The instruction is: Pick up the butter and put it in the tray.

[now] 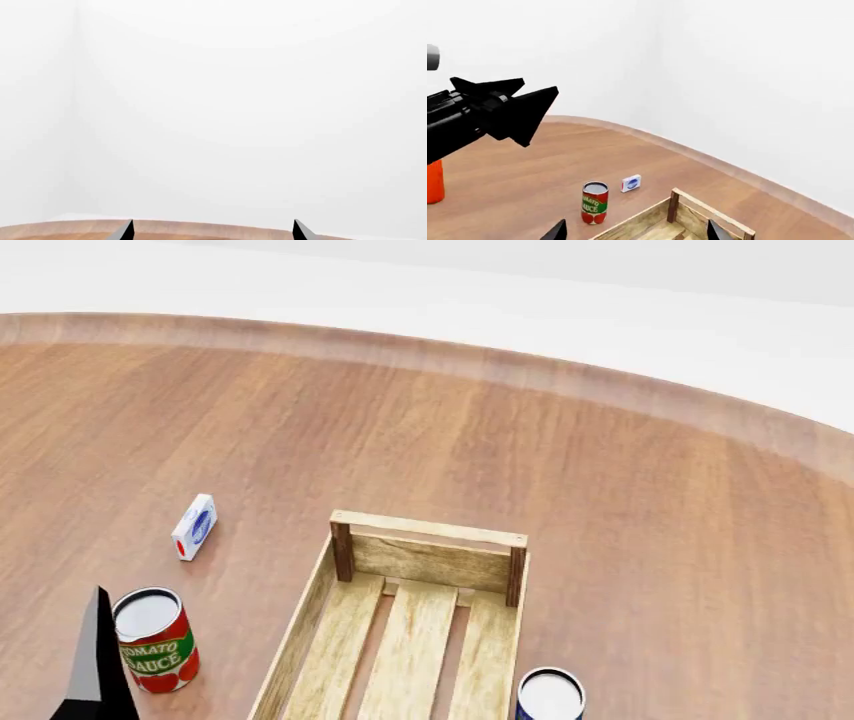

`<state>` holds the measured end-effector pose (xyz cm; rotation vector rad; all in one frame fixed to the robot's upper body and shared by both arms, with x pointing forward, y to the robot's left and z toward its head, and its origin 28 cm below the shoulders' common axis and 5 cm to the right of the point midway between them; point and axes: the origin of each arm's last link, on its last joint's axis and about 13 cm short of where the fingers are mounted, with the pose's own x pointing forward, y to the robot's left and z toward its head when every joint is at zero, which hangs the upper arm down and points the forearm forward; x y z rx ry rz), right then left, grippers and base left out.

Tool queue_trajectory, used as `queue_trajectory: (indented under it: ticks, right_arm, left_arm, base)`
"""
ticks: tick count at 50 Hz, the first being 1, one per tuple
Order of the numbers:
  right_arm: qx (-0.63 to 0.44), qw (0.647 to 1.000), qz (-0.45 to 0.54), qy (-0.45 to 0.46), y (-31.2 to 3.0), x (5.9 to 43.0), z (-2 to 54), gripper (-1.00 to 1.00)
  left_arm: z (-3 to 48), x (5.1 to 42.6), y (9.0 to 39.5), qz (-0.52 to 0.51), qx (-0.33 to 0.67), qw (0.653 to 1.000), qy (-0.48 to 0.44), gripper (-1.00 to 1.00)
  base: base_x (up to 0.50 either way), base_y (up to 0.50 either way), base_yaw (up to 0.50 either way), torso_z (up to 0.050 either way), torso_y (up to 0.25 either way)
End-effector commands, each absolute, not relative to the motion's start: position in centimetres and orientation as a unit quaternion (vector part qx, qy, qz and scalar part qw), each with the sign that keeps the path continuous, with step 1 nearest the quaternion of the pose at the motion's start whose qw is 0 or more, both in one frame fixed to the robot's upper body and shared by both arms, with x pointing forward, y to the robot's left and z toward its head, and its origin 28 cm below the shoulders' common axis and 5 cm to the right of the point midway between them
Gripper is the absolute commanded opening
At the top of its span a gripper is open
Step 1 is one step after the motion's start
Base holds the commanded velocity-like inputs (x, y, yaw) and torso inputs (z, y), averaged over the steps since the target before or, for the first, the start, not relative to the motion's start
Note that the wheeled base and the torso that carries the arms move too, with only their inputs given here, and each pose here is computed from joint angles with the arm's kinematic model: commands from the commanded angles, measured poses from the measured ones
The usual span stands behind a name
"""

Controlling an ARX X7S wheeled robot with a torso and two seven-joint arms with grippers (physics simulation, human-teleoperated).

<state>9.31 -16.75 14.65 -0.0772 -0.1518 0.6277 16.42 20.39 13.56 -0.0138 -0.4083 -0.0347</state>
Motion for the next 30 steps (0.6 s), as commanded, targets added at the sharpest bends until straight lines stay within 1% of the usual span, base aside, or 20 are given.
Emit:
queue_trajectory:
  ticks: [1, 3, 6, 10, 19, 30]
  right_arm:
    - [-0.090, 0.919, 0.384, 0.023, -17.5, 7.4, 14.0, 1.00]
    - [-0.119, 0.906, 0.401, 0.064, -17.5, 7.2, 13.5, 1.00]
    - [-0.143, 0.898, 0.404, 0.095, -17.6, 7.1, 13.0, 1.00]
    - [-0.156, 0.896, 0.399, 0.117, -18.0, 7.1, 12.8, 1.00]
    - [-0.190, 0.888, 0.395, 0.140, -18.4, 7.8, 13.3, 1.00]
    - [-0.202, 0.877, 0.407, 0.156, -18.2, 8.5, 13.5, 1.00]
  left_arm:
    - [13.9, 16.3, 20.5, -0.014, -0.006, 0.978, -0.206, 1.00]
    - [13.7, 16.3, 20.4, -0.015, -0.005, 0.979, -0.205, 1.00]
    - [13.8, 16.2, 20.3, -0.018, -0.007, 0.978, -0.206, 1.00]
    - [13.8, 16.2, 20.4, -0.018, -0.006, 0.979, -0.205, 1.00]
    - [13.6, 16.3, 20.3, -0.018, -0.006, 0.979, -0.204, 1.00]
    - [13.7, 16.3, 20.3, -0.016, -0.006, 0.979, -0.205, 1.00]
  base:
    - [0.00, 0.00, 0.00, 0.000, 0.000]
    - [0.00, 0.00, 0.00, 0.000, 0.000]
    - [0.00, 0.00, 0.00, 0.000, 0.000]
    - [0.00, 0.00, 0.00, 0.000, 0.000]
    - [0.00, 0.00, 0.00, 0.000, 0.000]
    - [0.00, 0.00, 0.00, 0.000, 0.000]
